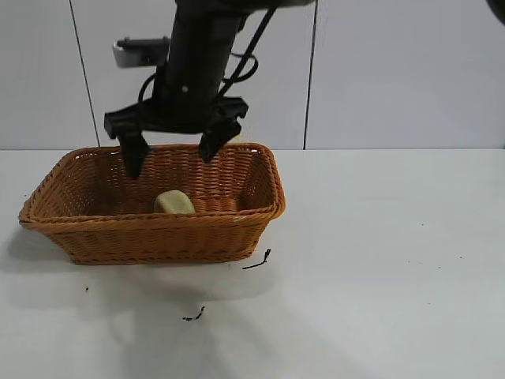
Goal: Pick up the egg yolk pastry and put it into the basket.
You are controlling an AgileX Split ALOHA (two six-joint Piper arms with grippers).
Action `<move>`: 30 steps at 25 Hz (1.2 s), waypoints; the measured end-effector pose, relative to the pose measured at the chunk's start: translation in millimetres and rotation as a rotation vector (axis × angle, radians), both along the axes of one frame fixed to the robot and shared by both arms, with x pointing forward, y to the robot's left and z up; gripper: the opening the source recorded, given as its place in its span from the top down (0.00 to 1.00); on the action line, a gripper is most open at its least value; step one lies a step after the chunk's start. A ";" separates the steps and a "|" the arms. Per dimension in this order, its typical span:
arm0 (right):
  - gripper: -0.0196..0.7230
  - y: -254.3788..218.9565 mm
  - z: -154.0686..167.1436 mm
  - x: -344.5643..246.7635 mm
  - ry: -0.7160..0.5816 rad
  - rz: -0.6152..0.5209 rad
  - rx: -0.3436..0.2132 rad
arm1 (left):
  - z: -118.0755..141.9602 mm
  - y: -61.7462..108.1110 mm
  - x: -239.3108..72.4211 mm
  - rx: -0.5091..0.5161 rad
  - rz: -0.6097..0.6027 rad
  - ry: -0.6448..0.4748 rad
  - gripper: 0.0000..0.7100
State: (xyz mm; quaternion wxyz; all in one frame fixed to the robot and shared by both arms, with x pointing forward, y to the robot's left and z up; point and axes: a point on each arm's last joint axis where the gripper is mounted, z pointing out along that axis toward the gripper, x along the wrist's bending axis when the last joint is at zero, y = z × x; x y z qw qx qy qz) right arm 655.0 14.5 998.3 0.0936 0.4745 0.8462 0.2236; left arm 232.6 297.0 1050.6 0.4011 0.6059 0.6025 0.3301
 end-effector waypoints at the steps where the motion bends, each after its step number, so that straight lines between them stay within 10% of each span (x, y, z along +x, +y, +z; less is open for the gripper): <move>1: 0.05 -9.2 9.3 5.9 -0.009 -0.021 0.007 | 0.0 0.0 0.0 0.000 0.000 0.000 0.02; 18: 0.05 -255.9 17.4 88.5 0.088 -0.459 -0.082 | 0.0 0.0 0.0 0.000 0.000 0.000 0.02; 30: 0.05 -303.3 36.1 46.5 0.162 -0.526 -0.117 | 0.0 0.0 0.0 0.000 0.000 0.000 0.02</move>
